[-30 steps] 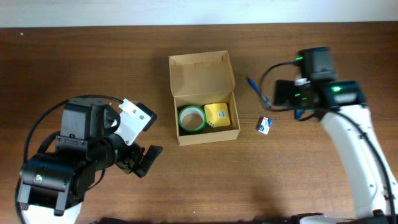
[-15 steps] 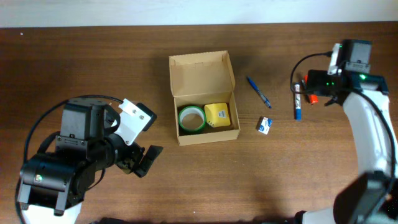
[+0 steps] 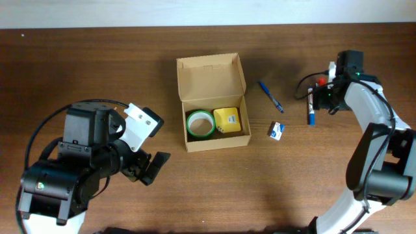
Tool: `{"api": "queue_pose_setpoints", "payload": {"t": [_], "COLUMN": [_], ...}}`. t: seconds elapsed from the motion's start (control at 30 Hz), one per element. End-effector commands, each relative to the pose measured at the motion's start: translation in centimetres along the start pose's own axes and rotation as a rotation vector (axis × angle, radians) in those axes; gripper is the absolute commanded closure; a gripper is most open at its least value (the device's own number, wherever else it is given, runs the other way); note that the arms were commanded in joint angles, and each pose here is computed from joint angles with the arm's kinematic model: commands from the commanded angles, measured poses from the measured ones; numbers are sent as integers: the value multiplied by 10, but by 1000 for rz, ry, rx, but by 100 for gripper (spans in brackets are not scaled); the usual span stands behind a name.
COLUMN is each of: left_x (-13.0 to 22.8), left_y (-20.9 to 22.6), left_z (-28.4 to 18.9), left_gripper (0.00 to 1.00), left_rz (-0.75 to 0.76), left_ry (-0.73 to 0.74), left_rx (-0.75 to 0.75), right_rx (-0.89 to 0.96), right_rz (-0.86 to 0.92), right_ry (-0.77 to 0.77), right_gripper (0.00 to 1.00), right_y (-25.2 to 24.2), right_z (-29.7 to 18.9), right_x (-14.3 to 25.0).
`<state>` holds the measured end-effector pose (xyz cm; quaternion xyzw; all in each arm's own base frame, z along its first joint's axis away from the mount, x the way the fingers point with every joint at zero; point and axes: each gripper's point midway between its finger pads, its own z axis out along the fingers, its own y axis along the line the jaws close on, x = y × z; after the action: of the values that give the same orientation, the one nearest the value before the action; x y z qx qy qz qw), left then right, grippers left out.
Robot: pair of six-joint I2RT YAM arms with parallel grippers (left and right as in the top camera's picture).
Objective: Pack container
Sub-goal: 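Lower the right gripper onto the red marker and grasp it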
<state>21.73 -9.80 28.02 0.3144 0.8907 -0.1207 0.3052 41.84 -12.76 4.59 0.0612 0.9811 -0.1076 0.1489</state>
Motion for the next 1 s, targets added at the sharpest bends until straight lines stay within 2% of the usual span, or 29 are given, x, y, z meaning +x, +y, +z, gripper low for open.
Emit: {"api": "queue_pose_setpoints", "payload": {"t": [0.0, 0.13, 0.57, 0.67, 0.97], "left_x": [-3, -3, -3, -3, -3], "left_y": [1, 1, 1, 1, 1], "left_z": [-3, -3, -3, -3, -3], "left_gripper": [0, 1, 1, 0, 0], "left_rz": [20, 20, 20, 20, 20], "left_ry": [-12, -12, -12, -12, -12], "left_rx": [-7, -7, -6, -7, -7], "right_rx": [19, -77, -133, -164, -176], "right_rz": [38, 9, -42, -53, -58], "right_ry": [-34, -69, -82, -86, -47], "right_gripper": [17, 17, 18, 21, 22], "right_y": [-20, -14, -2, 4, 9], "right_z": [0, 2, 13, 15, 36], "right_x": [-9, -14, -17, -18, -10]}}
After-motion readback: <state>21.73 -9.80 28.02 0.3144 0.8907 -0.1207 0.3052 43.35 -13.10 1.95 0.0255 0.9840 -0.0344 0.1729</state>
